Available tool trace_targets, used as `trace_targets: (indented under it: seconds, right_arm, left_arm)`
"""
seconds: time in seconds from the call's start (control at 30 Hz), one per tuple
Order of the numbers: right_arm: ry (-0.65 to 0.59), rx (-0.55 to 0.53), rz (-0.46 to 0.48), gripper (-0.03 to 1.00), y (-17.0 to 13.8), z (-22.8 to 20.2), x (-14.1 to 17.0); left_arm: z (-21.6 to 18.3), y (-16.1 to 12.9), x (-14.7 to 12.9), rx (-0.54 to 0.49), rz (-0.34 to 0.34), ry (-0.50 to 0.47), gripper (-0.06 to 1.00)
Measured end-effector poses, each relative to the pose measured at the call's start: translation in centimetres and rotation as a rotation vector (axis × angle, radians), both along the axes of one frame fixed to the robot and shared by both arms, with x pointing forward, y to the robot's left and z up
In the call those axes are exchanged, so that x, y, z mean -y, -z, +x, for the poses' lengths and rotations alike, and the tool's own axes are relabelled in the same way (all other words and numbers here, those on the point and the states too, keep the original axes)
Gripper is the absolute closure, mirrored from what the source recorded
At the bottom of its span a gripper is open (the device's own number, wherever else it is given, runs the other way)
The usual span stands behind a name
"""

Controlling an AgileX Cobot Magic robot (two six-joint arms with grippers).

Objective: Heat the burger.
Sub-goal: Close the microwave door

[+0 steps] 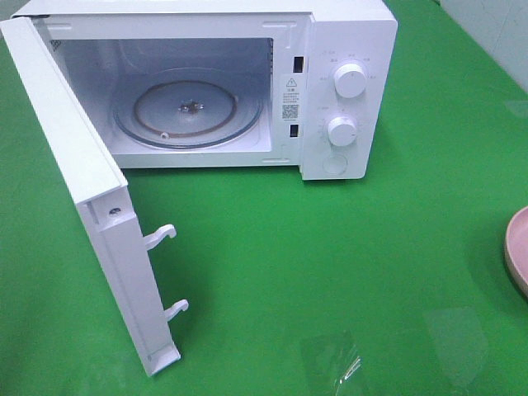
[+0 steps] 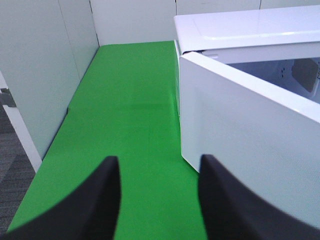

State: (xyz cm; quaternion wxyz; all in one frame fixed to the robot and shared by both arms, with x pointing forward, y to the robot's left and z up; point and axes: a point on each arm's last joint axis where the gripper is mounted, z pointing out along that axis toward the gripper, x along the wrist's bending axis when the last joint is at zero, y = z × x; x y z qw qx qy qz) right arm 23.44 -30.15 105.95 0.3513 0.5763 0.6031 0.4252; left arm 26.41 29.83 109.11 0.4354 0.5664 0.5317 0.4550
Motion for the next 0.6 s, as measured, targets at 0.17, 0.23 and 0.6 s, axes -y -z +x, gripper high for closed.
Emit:
trace_targets:
  seconds: [0.17, 0.23, 0.6]
  right_arm:
    - [0.0, 0.0, 0.0, 0.21, 0.0, 0.0, 0.0]
    - [0.0, 0.0, 0.0, 0.21, 0.0, 0.0, 0.0]
    - [0.0, 0.0, 0.0, 0.21, 0.0, 0.0, 0.0]
  left_arm:
    - [2.7, -0.6, -0.2, -0.006, -0.003, -0.008, 0.91]
    - [3.9, -0.7, -0.2, -0.007, -0.002, -0.012, 0.94]
    - [10.6, 2.0, -0.8, 0.077, -0.001, -0.044, 0.94]
